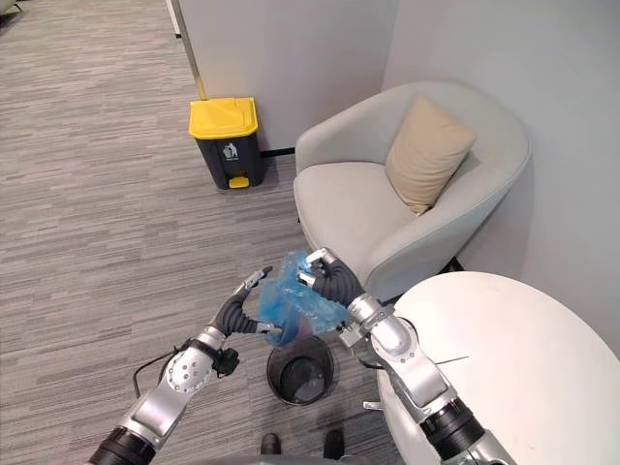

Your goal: Gather rubbish on tea table into small bin, then transfer packed bag to large trash can.

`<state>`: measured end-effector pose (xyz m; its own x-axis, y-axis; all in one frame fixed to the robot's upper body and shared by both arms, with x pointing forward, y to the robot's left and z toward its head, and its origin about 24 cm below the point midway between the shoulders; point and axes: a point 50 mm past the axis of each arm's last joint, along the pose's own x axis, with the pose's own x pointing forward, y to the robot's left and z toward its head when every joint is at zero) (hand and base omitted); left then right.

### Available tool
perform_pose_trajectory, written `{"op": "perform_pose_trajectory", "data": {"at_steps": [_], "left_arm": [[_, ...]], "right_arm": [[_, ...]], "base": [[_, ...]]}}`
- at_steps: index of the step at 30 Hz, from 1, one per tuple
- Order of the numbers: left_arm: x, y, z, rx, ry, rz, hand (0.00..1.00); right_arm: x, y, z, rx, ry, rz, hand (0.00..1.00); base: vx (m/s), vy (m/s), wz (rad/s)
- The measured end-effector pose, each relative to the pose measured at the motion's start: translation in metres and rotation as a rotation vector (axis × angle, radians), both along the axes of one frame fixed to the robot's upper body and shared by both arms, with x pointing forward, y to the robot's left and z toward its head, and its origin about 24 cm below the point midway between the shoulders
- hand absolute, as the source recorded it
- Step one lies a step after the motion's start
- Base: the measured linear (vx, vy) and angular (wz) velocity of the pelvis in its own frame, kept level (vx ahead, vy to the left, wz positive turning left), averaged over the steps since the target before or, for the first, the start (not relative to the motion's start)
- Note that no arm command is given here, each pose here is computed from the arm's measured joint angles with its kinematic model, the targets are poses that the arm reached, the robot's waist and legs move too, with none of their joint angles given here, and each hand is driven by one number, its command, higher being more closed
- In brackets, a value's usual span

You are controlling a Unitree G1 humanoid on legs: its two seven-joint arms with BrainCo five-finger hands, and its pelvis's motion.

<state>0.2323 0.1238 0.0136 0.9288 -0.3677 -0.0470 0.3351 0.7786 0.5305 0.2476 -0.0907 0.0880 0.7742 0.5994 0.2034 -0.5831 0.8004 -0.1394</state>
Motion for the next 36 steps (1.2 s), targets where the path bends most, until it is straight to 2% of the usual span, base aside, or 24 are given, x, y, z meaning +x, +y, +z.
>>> {"op": "perform_pose_trajectory", "data": {"at_steps": [13,32,33,36], "left_arm": [[0.003,-0.012,-0.011,0.019,0.022,0.013,0.00],[0.008,-0.027,-0.005,-0.052,-0.018,0.069,0.00],[0.010,-0.029,-0.003,-0.053,-0.026,0.071,1.00],[0.015,-0.034,0.003,-0.064,-0.059,0.080,1.00]], "right_arm": [[-0.002,0.032,0.011,0.082,-0.011,0.111,1.00],[-0.009,0.080,0.038,0.215,-0.036,0.290,1.00],[-0.010,0.083,0.038,0.220,-0.032,0.307,1.00],[-0.013,0.090,0.041,0.249,-0.023,0.333,1.00]], "base": [[-0.01,0.012,-0.04],[0.00,0.000,0.00],[0.00,0.000,0.00],[0.00,0.000,0.00]]}}
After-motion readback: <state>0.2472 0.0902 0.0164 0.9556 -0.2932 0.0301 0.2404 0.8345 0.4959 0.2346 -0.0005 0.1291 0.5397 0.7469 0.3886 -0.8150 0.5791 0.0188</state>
